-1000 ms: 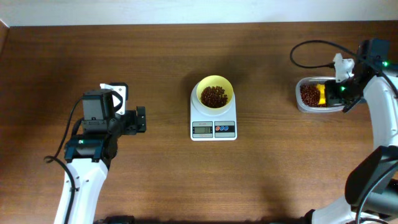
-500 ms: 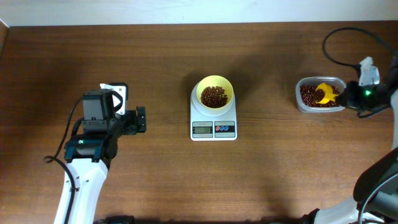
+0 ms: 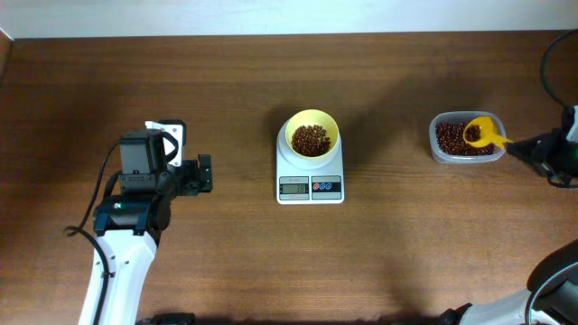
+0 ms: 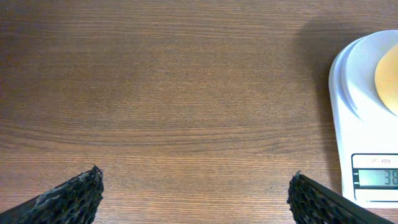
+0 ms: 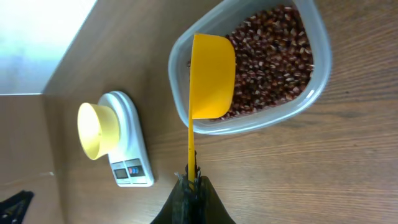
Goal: Scoop item into bowl and weigh 50g on scale
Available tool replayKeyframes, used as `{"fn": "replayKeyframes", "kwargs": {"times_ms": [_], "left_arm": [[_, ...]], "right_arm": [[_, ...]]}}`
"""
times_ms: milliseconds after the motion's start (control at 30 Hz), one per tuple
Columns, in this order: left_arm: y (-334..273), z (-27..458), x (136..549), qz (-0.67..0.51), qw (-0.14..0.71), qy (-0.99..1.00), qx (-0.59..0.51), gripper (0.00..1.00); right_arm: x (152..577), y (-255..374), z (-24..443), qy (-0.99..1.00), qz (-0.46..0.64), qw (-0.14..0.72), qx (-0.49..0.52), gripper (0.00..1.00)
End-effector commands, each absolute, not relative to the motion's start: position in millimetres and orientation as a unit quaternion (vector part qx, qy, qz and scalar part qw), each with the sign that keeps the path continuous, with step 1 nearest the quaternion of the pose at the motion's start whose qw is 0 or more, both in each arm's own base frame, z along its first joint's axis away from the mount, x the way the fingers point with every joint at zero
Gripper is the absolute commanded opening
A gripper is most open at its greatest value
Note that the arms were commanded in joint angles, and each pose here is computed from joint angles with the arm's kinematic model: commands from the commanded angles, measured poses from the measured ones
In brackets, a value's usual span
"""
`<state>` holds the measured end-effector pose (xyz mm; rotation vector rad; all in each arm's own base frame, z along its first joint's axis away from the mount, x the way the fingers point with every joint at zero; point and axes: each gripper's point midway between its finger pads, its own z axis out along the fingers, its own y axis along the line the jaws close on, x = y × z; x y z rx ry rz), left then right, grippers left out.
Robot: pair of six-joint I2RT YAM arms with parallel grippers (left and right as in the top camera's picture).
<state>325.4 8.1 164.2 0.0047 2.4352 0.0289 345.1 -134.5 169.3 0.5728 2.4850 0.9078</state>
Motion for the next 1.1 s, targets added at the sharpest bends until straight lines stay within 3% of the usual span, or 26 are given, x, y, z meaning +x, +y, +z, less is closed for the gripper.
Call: {"fn": "replayKeyframes", "kwargs": {"times_ms": [0, 233, 633, 867, 1067], "left_arm": [[11, 162, 325, 0.018, 0.343, 0.939, 0.005, 0.99], [11, 162, 325, 0.018, 0.343, 0.939, 0.005, 0.99], [11, 162, 325, 0.018, 0.343, 0.939, 0.005, 0.99], [11, 162, 325, 0.018, 0.343, 0.939, 0.005, 0.99], [11, 162, 325, 0.018, 0.343, 0.939, 0.005, 0.99]], "right_arm": [[358, -121, 195, 0.859, 0.401, 0.254, 0.191, 0.04], [372, -87, 227, 0.810, 0.491, 0.281, 0.152, 0.04], [398, 93, 232, 0.821, 0.542, 0.178, -0.014, 0.04], [391, 138, 194, 0.885, 0.436, 0.148, -0.069, 0.04], [406, 167, 181, 0.901, 0.354, 0.199, -0.150, 0.04]]}}
